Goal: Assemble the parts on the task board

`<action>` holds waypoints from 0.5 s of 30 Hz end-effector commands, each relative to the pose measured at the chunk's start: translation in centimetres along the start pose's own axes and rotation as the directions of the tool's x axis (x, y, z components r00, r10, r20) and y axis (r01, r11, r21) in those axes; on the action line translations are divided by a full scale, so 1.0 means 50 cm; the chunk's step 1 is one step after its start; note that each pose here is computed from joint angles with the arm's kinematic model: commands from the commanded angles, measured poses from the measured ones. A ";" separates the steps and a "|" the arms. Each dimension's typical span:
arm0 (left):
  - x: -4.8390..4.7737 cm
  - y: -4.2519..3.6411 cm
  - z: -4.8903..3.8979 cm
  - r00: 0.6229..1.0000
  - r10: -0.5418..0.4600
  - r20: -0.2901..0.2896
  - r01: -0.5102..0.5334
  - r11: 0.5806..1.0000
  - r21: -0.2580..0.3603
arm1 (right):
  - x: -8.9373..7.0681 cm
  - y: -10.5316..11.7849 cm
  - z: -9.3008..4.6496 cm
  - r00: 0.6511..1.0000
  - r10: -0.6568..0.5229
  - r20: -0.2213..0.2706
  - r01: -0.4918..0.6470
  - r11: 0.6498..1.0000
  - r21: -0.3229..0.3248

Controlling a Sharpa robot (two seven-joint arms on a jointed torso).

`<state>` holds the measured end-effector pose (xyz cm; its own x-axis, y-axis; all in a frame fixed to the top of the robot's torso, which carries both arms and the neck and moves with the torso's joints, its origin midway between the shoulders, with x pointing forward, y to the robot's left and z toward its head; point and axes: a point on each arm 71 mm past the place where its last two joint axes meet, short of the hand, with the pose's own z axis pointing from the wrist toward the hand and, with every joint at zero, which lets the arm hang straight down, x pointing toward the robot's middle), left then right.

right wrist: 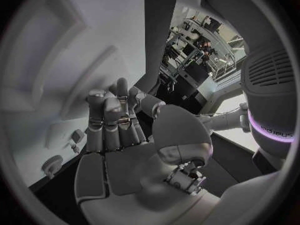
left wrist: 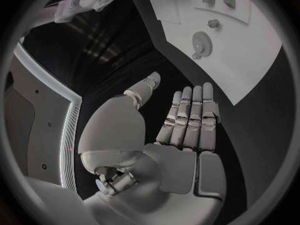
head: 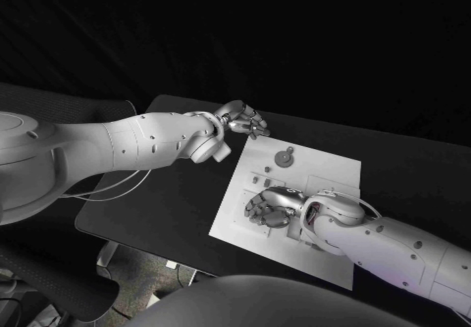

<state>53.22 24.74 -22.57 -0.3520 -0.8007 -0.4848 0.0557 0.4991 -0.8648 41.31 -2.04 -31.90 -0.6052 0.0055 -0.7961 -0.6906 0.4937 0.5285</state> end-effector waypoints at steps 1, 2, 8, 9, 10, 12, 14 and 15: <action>0.001 -0.004 0.001 1.000 0.000 0.000 0.000 1.000 0.009 | 0.037 -0.026 -0.007 0.994 -0.001 -0.108 0.010 0.996 0.088; 0.001 -0.004 0.001 1.000 0.000 0.000 0.000 1.000 0.009 | 0.037 -0.026 -0.007 0.994 0.000 -0.109 0.010 0.996 0.089; 0.000 -0.004 0.001 1.000 0.000 0.001 0.000 1.000 0.009 | 0.038 -0.025 -0.008 0.994 0.021 -0.112 -0.012 0.997 0.082; 0.000 -0.004 0.001 1.000 0.000 0.001 0.000 1.000 0.009 | 0.037 -0.024 -0.007 0.994 0.026 -0.109 -0.017 0.997 0.080; 0.000 -0.004 0.001 1.000 0.000 0.001 0.000 1.000 0.009 | 0.037 -0.023 -0.007 0.994 0.029 -0.105 -0.021 0.997 0.076; 0.000 -0.004 0.001 1.000 0.000 0.001 0.000 1.000 0.009 | 0.036 -0.021 -0.006 0.995 0.035 -0.097 -0.028 0.997 0.071; 0.001 -0.004 0.001 1.000 0.000 0.000 0.000 1.000 0.009 | 0.035 -0.020 -0.006 0.995 0.044 -0.092 -0.038 0.997 0.069; 0.001 -0.004 0.001 1.000 0.000 0.001 0.000 1.000 0.009 | 0.035 -0.020 -0.007 0.995 0.046 -0.088 -0.041 0.997 0.066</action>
<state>53.23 24.77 -22.56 -0.3514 -0.8007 -0.4852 0.0552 0.4996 -0.8645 41.34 -2.10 -31.87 -0.6206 0.0069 -0.7841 -0.6799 0.4933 0.5426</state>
